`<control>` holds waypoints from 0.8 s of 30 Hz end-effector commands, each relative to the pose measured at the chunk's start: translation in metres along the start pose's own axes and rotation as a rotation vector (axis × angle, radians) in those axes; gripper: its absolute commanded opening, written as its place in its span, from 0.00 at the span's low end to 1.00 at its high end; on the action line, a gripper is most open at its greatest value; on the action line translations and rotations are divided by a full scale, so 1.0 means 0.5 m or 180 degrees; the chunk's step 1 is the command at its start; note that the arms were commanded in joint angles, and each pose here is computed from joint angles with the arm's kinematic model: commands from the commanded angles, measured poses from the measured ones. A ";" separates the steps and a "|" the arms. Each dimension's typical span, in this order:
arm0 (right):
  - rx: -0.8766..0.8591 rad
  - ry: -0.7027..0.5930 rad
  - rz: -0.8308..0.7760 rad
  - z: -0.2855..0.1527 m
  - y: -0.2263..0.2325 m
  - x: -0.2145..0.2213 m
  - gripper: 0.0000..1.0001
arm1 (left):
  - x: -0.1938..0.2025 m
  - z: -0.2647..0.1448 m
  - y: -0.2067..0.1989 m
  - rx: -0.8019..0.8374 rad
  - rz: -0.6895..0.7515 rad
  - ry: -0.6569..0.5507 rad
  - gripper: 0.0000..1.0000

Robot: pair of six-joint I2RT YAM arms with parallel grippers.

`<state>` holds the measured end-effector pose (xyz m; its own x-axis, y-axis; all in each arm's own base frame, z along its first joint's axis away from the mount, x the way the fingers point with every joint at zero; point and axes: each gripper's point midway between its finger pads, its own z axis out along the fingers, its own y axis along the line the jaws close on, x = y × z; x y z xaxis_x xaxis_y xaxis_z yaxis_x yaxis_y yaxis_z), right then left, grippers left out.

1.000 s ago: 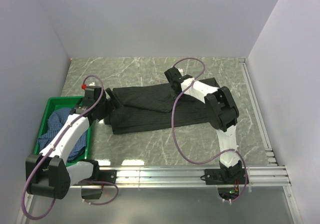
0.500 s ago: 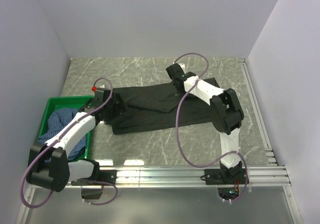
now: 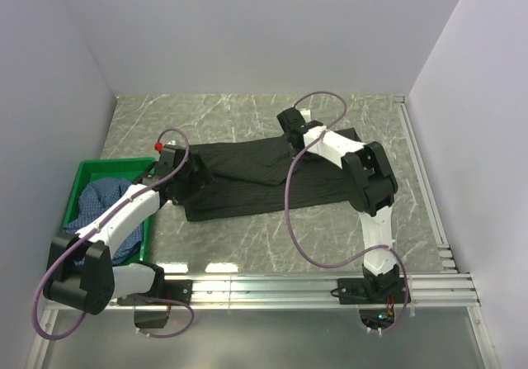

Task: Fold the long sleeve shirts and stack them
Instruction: Fold the shirt

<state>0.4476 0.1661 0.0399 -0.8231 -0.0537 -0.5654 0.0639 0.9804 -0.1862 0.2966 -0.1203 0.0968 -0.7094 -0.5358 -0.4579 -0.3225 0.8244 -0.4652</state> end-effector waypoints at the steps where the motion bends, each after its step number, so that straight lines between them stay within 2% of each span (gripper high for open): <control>1: 0.0216 -0.0198 0.0197 0.013 -0.008 -0.037 0.22 | -0.028 -0.015 -0.016 0.0065 0.0022 -0.0195 0.97; 4: 0.0349 -0.0247 0.0228 0.021 -0.017 -0.045 0.38 | -0.024 -0.013 -0.013 0.0062 0.0022 -0.0185 0.97; 7: 0.0422 -0.0269 0.0247 0.026 -0.021 -0.047 0.47 | -0.020 -0.010 -0.012 0.0068 0.0018 -0.0164 0.96; 9: 0.0477 -0.0290 0.0270 0.031 -0.024 -0.048 0.50 | -0.018 -0.008 -0.009 0.0054 0.0023 -0.0151 0.96; 16: 0.0341 -0.0348 0.0316 0.036 -0.003 -0.060 0.50 | -0.015 -0.006 -0.005 0.0036 0.0038 -0.0148 0.96; 22: 0.0582 -0.0378 0.0272 0.051 -0.027 -0.062 0.43 | -0.012 -0.004 -0.002 0.0029 0.0039 -0.0134 0.96; 24: 0.0622 -0.0390 0.0272 0.054 -0.033 -0.066 0.35 | -0.011 -0.004 0.000 0.0022 0.0039 -0.0134 0.96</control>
<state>0.4736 0.1544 0.0273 -0.7791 -0.0205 -0.6265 0.1856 0.9471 -0.2619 0.2970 -0.1175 0.0967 -0.7010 -0.5368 -0.4695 -0.3261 0.8268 -0.4584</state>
